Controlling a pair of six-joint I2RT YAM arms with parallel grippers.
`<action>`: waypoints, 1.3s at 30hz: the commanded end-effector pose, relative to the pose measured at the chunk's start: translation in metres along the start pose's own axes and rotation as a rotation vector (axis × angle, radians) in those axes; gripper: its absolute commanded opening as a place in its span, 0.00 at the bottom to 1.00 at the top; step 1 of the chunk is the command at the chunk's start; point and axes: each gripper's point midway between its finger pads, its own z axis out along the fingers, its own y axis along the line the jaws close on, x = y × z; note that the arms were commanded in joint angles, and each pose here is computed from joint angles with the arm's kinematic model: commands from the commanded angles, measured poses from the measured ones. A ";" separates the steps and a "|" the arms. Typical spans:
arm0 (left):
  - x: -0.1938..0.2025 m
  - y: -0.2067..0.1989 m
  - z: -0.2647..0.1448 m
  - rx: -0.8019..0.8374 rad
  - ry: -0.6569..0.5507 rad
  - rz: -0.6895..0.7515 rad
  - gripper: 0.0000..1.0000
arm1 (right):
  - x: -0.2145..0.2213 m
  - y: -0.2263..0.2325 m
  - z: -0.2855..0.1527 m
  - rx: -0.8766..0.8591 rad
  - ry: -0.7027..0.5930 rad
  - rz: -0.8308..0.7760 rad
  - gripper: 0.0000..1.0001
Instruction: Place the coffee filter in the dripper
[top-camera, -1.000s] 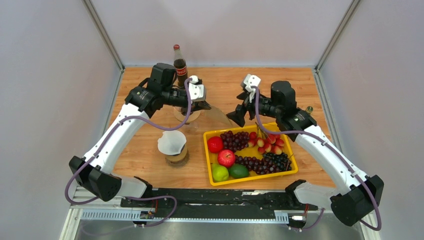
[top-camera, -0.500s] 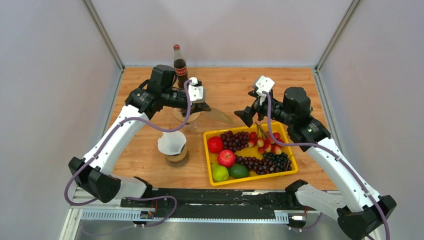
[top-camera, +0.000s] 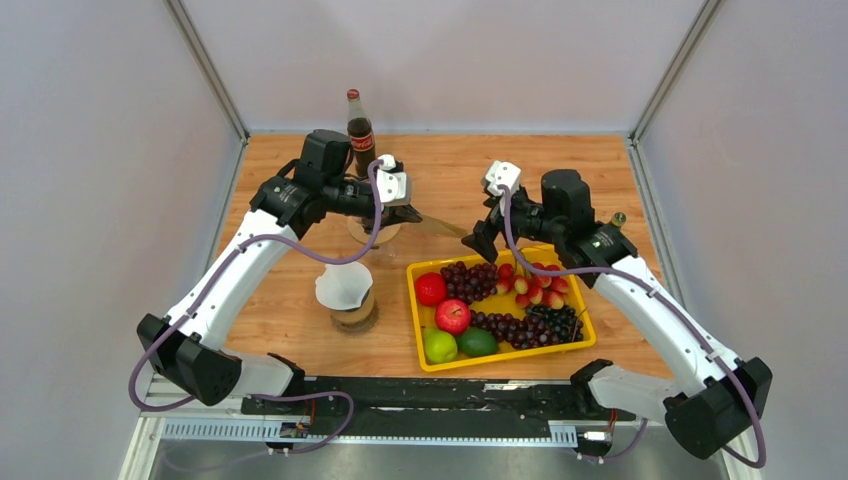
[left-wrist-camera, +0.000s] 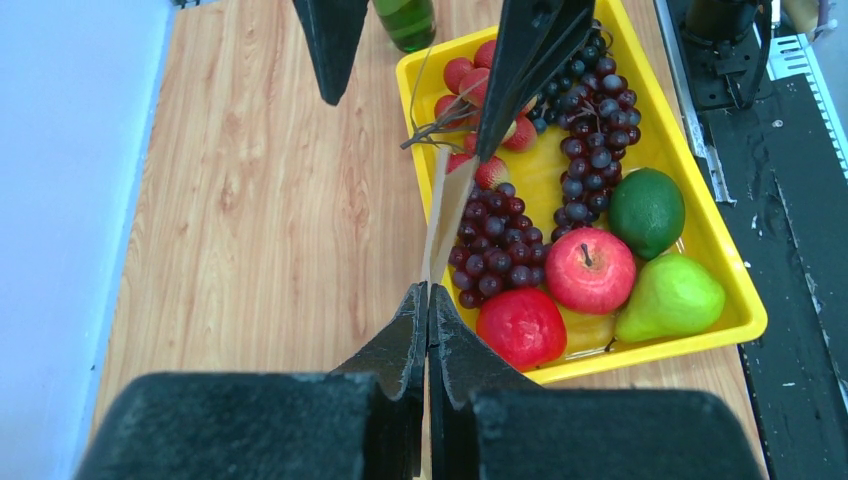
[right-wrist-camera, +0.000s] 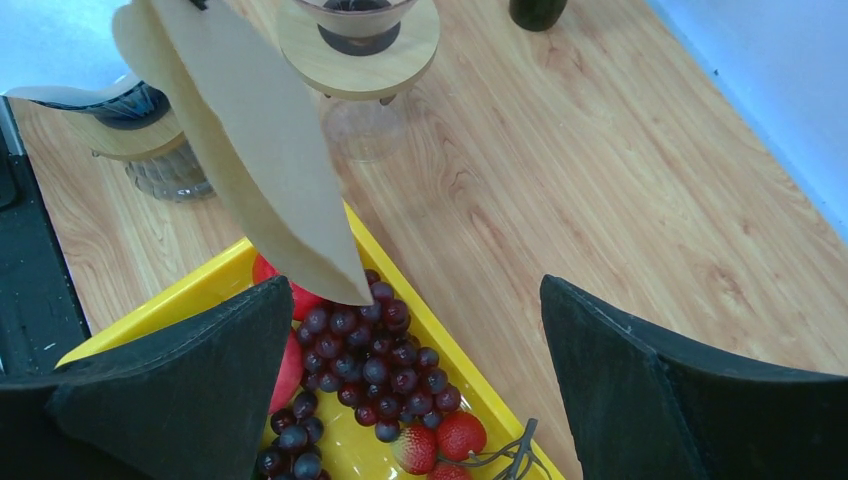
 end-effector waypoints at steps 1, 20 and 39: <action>-0.021 -0.002 -0.005 -0.001 -0.054 0.069 0.00 | -0.021 -0.008 0.008 0.003 -0.035 0.002 1.00; -0.018 0.003 -0.005 -0.012 -0.034 0.052 0.00 | -0.043 0.006 -0.017 -0.015 -0.140 -0.078 1.00; -0.021 0.001 -0.006 -0.010 -0.044 0.058 0.00 | -0.037 -0.010 0.002 0.025 -0.111 -0.050 1.00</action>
